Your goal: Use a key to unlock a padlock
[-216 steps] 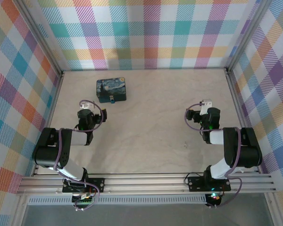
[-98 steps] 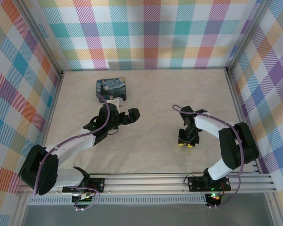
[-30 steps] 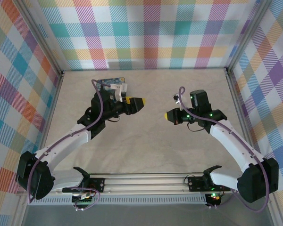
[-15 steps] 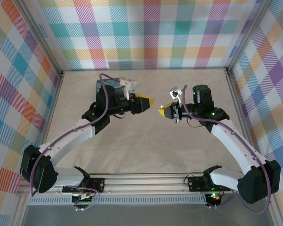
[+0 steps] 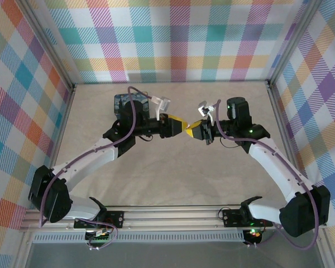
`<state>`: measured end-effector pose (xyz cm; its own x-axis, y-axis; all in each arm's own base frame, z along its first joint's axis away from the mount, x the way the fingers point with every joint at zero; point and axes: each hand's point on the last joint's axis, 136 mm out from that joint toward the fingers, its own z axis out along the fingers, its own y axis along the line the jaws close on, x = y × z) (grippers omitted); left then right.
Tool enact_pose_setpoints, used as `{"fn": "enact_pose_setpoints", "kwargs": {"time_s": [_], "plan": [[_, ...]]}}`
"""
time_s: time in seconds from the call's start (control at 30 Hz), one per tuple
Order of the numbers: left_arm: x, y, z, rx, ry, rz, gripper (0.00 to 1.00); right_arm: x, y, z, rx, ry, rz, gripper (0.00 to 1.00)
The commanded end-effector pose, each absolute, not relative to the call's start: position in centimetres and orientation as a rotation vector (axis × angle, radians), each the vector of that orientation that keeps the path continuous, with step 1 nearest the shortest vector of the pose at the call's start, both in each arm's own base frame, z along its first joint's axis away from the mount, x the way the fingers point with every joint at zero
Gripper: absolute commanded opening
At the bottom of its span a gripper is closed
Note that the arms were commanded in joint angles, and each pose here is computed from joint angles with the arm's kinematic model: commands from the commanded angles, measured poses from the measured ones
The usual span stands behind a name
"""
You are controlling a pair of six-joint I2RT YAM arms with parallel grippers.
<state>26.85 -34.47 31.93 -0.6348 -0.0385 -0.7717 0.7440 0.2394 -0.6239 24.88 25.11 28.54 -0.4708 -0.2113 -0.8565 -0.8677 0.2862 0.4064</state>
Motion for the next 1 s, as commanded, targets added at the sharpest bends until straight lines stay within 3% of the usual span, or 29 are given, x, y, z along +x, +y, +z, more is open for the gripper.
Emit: {"fn": "enact_pose_setpoints", "kwargs": {"time_s": [0.0, 0.37, 0.77, 0.97], "plan": [[25.8, -35.5, 34.1, 0.734, 1.748, -1.5, 0.47, 24.3, 25.7, 30.1, -1.028, 1.795, 1.224, 0.0], [25.6, -36.5, 34.0, 0.765, 1.75, -1.524, 0.37, 24.4, 25.8, 30.1, -1.029, 1.802, 1.221, 0.0], [25.7, -36.6, 33.6, 0.766, 1.768, -1.5, 0.0, 24.6, 25.8, 30.1, -1.012, 1.807, 1.212, 0.0], [26.3, -35.7, 34.3, 0.71, 1.751, -1.424, 0.0, 24.2, 25.6, 29.5, -0.982, 1.837, 1.235, 0.05]]}}
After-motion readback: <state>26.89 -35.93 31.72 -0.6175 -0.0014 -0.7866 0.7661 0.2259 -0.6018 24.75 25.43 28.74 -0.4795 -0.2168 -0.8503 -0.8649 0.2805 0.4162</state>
